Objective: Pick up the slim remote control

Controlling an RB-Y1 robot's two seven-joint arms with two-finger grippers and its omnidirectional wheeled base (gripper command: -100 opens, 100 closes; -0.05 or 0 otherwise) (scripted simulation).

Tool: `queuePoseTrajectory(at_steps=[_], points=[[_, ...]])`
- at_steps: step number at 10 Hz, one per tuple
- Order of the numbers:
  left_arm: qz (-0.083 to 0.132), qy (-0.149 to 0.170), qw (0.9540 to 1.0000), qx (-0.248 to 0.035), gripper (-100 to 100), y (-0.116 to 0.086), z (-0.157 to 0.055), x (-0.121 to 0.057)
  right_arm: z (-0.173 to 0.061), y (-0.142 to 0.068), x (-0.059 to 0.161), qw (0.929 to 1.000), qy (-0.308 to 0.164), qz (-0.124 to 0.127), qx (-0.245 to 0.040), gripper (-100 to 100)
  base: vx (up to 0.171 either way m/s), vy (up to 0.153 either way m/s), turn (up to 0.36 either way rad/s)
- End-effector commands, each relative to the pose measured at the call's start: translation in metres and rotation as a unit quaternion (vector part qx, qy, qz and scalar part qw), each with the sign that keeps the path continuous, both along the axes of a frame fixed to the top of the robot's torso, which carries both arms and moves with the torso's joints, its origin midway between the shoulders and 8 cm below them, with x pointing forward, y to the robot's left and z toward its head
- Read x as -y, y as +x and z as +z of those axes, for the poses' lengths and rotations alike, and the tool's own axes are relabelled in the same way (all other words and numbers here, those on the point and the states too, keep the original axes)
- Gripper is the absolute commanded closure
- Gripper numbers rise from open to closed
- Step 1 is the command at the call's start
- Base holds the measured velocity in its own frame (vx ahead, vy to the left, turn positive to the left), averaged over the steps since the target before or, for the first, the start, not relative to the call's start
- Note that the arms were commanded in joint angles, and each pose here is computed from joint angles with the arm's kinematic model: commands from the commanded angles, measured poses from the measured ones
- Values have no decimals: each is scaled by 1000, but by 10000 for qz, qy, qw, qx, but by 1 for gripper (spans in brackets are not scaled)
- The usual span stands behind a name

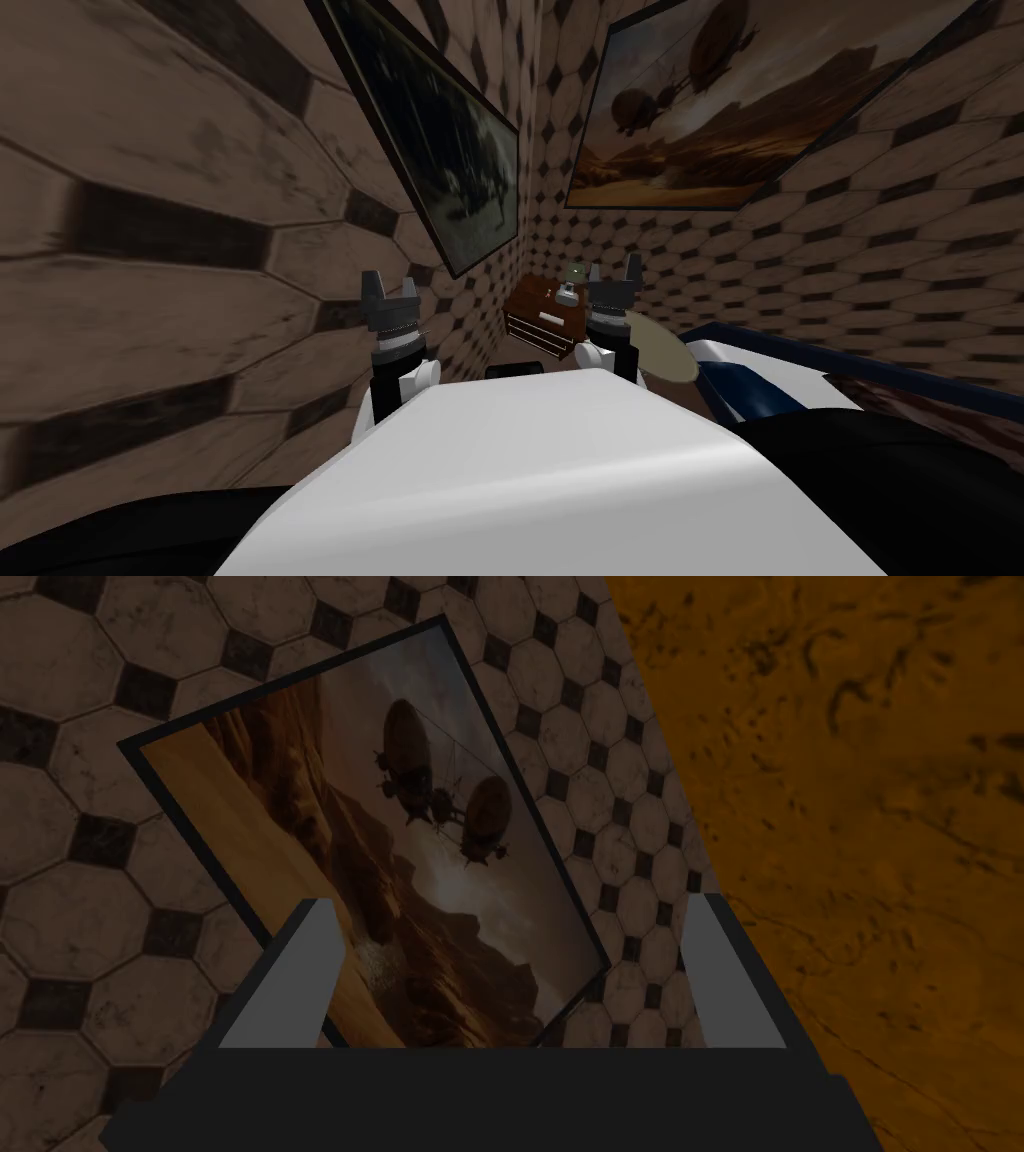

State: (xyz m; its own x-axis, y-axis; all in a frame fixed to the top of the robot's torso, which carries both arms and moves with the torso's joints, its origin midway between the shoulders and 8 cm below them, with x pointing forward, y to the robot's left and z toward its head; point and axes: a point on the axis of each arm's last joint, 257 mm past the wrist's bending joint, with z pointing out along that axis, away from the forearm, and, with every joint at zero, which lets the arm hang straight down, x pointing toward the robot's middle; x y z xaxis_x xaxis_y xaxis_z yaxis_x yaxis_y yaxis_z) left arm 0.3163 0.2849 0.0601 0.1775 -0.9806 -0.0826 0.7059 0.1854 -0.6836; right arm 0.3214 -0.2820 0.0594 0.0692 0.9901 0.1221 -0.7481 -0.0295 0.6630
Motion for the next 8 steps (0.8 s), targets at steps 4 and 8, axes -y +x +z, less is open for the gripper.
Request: queuePoseTrajectory(at_steps=[4,8], points=[[0,0,10000,0,0,0,0,0,-43,19,-27,9963,-386,456,-610,-100,-90,-35,89],[-1,0,10000,0,0,0,0,0,-124,37,-59,9796,-771,930,-1608,-100,-111,12,184]])
